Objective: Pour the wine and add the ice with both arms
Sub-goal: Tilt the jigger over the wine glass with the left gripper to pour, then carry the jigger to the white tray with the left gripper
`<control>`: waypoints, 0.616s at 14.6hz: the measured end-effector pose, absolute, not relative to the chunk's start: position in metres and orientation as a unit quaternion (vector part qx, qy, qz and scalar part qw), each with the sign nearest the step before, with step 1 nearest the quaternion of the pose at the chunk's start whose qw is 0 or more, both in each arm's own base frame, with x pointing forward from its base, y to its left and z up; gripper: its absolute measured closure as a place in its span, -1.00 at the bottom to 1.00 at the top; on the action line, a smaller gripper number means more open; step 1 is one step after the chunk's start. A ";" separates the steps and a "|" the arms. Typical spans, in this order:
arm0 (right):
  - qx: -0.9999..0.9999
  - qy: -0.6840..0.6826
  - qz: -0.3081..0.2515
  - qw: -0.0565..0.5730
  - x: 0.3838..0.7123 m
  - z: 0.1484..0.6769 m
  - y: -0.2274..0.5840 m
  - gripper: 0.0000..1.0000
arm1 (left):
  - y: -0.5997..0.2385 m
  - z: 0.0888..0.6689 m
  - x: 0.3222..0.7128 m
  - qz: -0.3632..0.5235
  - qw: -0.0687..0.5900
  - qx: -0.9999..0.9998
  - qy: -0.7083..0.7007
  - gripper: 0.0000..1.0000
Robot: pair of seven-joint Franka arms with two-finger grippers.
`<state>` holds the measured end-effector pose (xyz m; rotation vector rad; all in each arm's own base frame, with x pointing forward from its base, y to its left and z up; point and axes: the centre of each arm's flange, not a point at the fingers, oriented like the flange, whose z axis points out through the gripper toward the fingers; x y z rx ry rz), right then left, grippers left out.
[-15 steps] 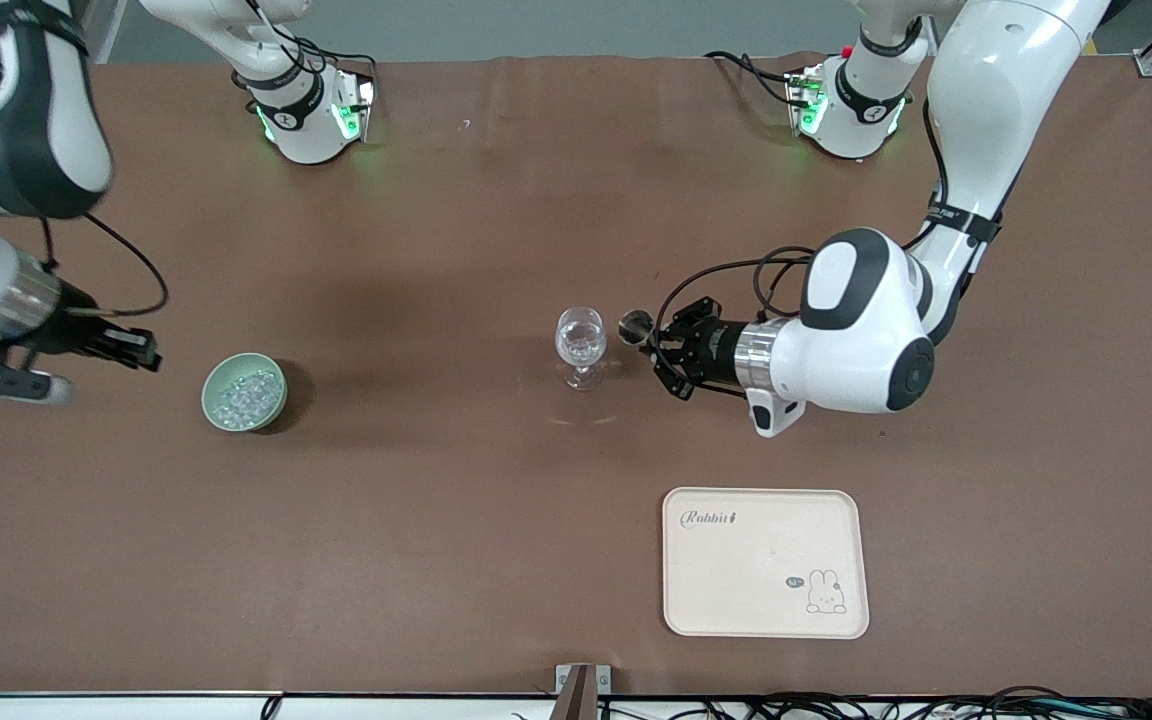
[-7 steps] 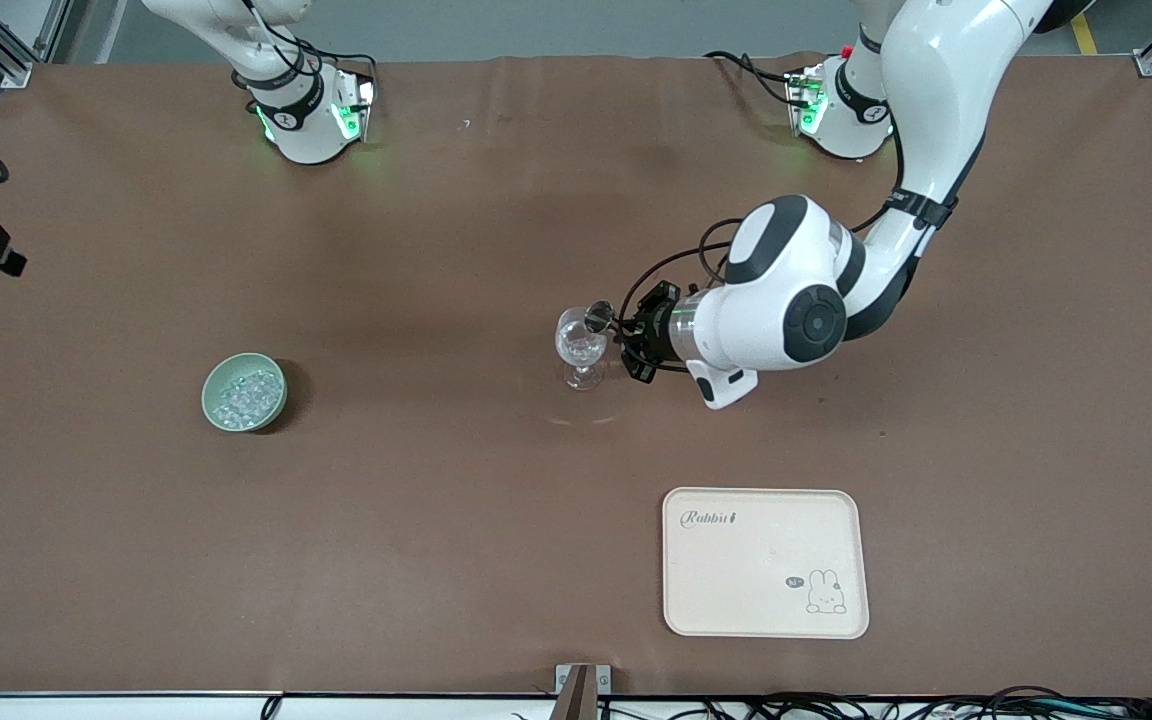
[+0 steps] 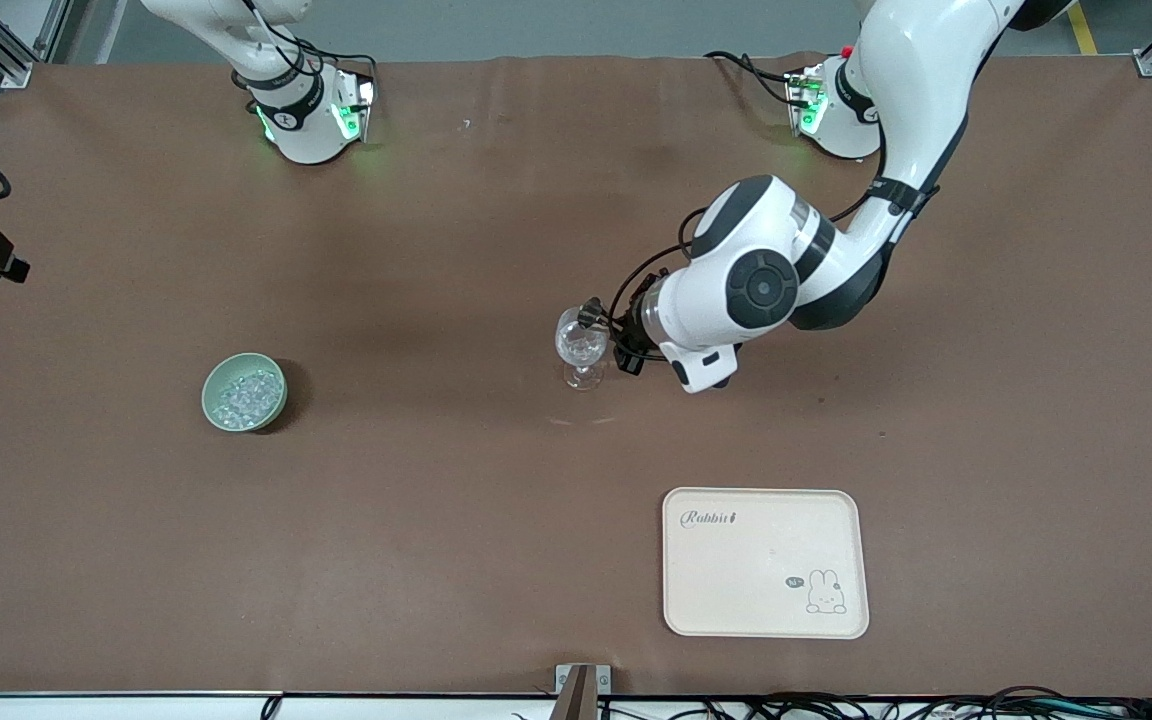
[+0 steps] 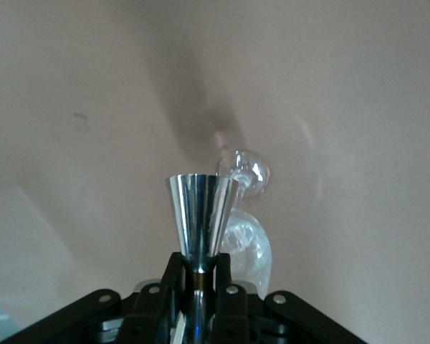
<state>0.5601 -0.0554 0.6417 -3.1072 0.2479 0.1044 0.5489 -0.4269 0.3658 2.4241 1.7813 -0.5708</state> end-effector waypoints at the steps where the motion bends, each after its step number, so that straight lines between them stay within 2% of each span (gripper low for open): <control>1: -0.996 0.080 0.034 0.011 0.560 0.642 -0.056 0.54 | -0.429 0.365 0.547 -0.179 0.037 0.794 0.579 0.58; 5: -0.996 0.078 0.035 0.012 0.560 0.641 -0.054 0.54 | -0.440 0.365 0.538 -0.162 0.030 0.805 0.570 0.58; 9: -0.995 0.078 0.053 0.016 0.555 0.639 -0.056 0.54 | -0.430 0.364 0.546 -0.180 0.035 0.790 0.585 0.58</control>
